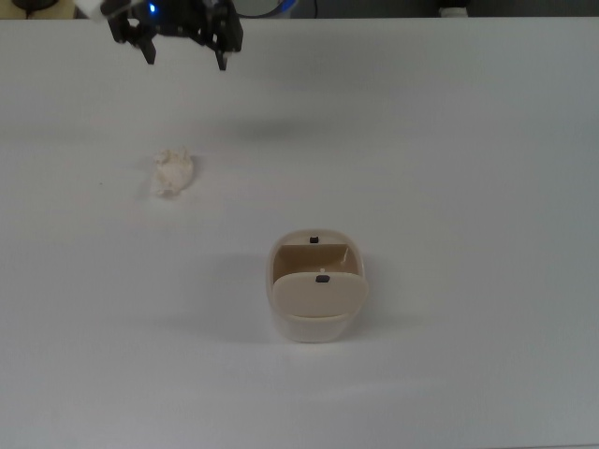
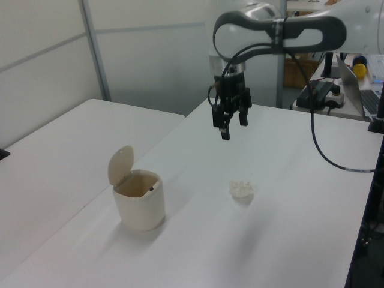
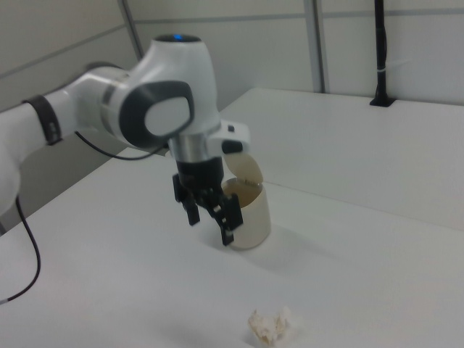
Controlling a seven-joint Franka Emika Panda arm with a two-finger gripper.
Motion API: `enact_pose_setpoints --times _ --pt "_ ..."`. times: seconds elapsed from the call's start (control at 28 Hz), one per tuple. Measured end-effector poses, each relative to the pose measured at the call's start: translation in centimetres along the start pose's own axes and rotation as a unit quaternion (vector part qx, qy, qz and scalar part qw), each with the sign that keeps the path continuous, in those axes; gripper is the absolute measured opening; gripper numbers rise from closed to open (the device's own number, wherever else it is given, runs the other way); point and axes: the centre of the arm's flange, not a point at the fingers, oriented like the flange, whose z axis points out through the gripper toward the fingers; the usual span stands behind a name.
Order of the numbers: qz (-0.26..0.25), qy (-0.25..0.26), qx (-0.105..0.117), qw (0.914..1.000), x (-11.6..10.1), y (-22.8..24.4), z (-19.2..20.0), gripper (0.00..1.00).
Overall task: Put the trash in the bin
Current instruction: 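Lower the open gripper down onto the crumpled white paper ball, then close the gripper on the paper ball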
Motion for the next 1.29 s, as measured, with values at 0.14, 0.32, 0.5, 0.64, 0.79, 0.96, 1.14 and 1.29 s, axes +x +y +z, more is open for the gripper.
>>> enact_pose_setpoints --times 0.14,0.32,0.5,0.64,0.79,0.96,1.14,1.29 --pt "0.007 -0.034 -0.008 0.9994 1.3 0.8 3.7 1.00" --pt "0.009 -0.042 -0.030 0.9986 3.6 1.9 9.1 1.00" --pt "0.003 -0.041 -0.053 0.9977 4.8 2.7 14.2 0.98" --pt "-0.001 -0.049 -0.067 0.9966 5.2 3.2 16.9 0.86" --pt "-0.004 -0.051 -0.073 0.9960 5.5 3.4 17.9 0.69" --pt "-0.005 -0.055 -0.074 0.9957 5.6 3.4 18.5 0.47" --pt "-0.008 -0.051 -0.074 0.9959 6.0 3.2 19.3 0.40" --pt "-0.012 -0.054 -0.075 0.9957 6.2 2.8 20.1 0.22"
